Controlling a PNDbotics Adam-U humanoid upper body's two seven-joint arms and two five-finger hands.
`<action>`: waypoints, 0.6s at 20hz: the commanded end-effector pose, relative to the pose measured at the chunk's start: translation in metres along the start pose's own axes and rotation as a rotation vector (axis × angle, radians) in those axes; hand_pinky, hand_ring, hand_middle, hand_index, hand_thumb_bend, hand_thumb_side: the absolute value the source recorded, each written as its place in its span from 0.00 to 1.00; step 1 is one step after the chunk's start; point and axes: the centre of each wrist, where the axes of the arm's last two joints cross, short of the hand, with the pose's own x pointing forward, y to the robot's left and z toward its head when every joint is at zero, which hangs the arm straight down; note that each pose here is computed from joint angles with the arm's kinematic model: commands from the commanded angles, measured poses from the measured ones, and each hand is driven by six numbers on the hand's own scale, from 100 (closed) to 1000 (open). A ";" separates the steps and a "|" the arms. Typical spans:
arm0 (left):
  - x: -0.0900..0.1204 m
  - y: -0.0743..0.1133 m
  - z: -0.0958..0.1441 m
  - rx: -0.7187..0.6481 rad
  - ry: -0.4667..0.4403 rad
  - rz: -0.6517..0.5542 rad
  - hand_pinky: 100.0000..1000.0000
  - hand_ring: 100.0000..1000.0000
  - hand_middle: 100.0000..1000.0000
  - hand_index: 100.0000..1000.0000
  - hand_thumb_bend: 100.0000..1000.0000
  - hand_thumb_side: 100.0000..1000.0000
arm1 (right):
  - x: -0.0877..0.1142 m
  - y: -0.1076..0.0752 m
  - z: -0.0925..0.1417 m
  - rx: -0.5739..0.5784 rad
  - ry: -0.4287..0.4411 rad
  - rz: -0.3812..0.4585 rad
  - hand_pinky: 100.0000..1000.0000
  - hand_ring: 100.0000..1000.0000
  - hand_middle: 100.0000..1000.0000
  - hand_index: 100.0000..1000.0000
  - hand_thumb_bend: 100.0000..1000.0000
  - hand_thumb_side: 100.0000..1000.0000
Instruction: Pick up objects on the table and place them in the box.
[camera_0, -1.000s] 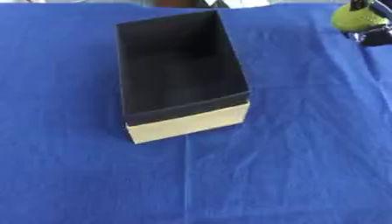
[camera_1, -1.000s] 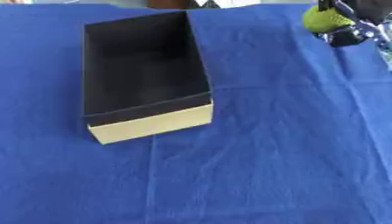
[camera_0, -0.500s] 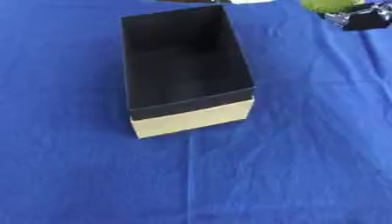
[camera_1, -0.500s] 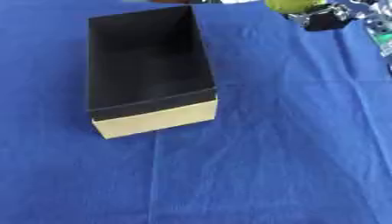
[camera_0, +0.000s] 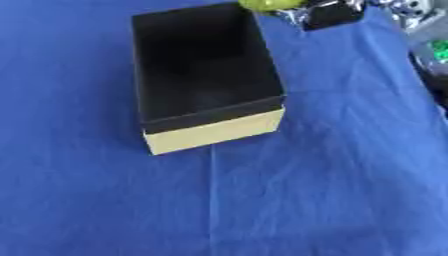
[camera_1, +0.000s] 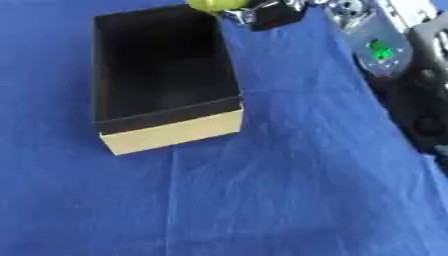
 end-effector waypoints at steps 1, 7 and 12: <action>0.005 0.002 -0.004 0.016 -0.027 0.008 0.43 0.65 0.62 0.63 0.89 0.71 | 0.012 0.000 -0.022 -0.018 -0.027 -0.017 0.68 0.47 0.41 0.49 0.04 0.00; 0.004 0.003 -0.004 0.028 -0.026 0.006 0.43 0.65 0.62 0.63 0.89 0.71 | 0.039 0.027 -0.050 0.005 -0.031 -0.045 0.67 0.46 0.42 0.52 0.02 0.00; 0.003 0.003 -0.003 0.027 -0.022 0.004 0.43 0.65 0.62 0.63 0.89 0.71 | 0.051 0.052 -0.056 0.021 0.034 -0.036 0.65 0.46 0.41 0.53 0.01 0.00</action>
